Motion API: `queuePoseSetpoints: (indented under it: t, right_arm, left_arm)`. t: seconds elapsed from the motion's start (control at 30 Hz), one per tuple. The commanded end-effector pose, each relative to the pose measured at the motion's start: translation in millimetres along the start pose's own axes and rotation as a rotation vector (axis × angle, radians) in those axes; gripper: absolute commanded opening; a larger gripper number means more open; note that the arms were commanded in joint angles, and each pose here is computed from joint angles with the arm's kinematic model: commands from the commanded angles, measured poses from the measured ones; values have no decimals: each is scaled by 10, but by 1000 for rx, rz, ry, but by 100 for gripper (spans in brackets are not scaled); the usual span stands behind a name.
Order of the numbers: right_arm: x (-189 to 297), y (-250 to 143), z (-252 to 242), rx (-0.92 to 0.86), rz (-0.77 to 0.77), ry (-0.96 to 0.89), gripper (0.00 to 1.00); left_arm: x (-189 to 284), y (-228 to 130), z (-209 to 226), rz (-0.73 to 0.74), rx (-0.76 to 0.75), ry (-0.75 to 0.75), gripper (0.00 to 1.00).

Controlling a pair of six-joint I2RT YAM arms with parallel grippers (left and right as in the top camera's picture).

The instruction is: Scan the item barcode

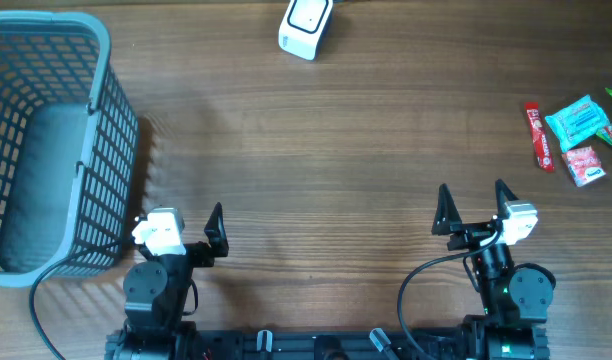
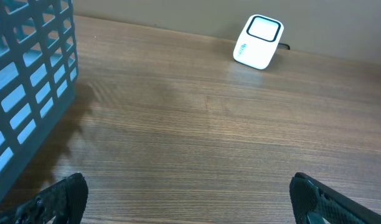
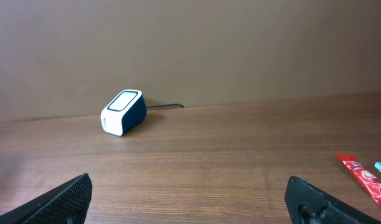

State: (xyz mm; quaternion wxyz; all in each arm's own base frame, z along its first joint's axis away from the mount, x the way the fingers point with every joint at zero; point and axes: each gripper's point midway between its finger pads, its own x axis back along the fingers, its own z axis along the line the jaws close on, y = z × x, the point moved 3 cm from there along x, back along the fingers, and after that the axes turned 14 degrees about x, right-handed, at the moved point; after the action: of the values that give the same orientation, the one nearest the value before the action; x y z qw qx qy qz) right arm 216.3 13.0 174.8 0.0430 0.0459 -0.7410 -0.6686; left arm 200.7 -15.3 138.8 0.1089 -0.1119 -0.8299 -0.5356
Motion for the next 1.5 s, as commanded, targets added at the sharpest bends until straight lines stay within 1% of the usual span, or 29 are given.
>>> queuePoseSetpoints:
  t: [0.0,0.23,0.3,0.4,0.47,0.63,0.8,0.93,1.03,1.47]
  right_arm:
    - [7,31,-15,13,-16,-14,100]
    - [7,31,-15,13,-16,-14,100]
    - [7,31,-15,13,-16,-14,100]
    - [7,31,-15,13,-16,-14,100]
    - [7,31,-15,13,-16,-14,100]
    - [7,31,-15,13,-16,-14,100]
    - [7,31,-15,13,-16,-14,100]
    - [7,31,-15,13,-16,-14,100]
    - [7,31,-15,13,-16,-14,100]
    - [7,31,-15,13,-16,-14,100]
  left_arm:
    - [-3,2,11,-7,10,5,100]
    - [-2,25,28,-20,10,18,100]
    - [-15,160,-20,-96,16,-9,100]
    - [-7,350,-17,-212,24,2,100]
    - [7,408,5,-244,27,21,100]
    - [-34,339,203,-253,42,88,100]
    - [-27,352,180,-261,41,72,100]
    - [-38,327,119,-242,37,28,100]
    - [-54,339,116,-268,37,17,100]
    - [-63,334,119,-272,37,15,100]
